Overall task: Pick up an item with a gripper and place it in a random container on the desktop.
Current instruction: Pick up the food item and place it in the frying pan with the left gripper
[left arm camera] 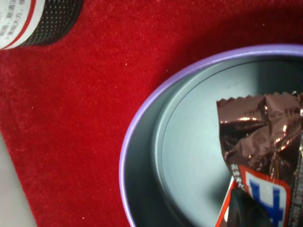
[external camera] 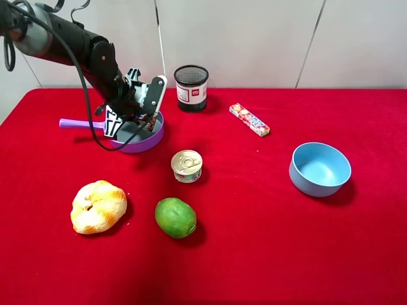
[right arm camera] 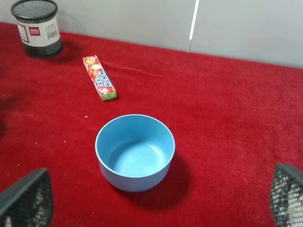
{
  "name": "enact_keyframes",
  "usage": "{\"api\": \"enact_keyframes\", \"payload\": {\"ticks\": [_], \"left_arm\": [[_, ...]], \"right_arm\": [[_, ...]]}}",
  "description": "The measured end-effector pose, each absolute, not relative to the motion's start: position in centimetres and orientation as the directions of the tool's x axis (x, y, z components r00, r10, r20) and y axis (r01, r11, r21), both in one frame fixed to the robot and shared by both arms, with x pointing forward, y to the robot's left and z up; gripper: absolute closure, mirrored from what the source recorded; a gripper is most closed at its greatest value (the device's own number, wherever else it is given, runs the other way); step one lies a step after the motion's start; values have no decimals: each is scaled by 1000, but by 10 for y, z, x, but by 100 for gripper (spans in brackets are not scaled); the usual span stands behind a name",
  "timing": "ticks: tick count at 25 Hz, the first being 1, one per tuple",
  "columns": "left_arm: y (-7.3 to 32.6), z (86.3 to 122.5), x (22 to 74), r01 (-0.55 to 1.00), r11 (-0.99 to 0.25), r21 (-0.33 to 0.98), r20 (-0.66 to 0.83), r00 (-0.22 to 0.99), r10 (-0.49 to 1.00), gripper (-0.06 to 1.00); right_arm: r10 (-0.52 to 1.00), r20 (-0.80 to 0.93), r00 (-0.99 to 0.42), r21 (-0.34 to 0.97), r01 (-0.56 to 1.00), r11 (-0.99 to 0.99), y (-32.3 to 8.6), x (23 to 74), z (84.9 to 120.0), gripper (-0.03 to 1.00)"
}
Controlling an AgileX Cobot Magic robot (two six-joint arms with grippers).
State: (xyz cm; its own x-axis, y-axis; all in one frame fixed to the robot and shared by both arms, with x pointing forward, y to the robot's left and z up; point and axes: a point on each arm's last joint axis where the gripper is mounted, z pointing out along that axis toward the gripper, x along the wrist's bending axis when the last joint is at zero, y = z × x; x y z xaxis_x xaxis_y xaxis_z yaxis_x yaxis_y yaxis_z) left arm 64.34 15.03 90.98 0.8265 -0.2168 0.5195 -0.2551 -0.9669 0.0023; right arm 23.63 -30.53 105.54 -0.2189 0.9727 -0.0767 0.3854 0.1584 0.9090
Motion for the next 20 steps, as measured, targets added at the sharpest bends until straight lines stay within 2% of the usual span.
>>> {"api": "enact_keyframes", "payload": {"ticks": [5,7,10,15,17,20], "left_arm": [[150,910,643,-257,-966,1,520,826,-219,81],[150,910,643,-257,-966,1,520,826,-219,77],[150,910,643,-258,-966,1,520,826,-220,57],[150,910,644,-258,-966,2,523,824,-219,8],[150,910,644,-258,-966,2,523,824,-219,1],[150,910,644,-251,-968,11,523,826,-208,-3]], "right_arm": [[973,-77,-219,909,385,158,-305,236,1055,27],[973,-77,-219,909,385,158,-305,236,1055,27],[973,-77,-219,909,385,158,-305,236,1055,27],[973,-77,-219,909,385,158,-305,236,1055,27],[973,-77,-219,909,385,158,-305,236,1055,27],[973,-77,-219,909,385,158,-305,236,1055,27]]}}
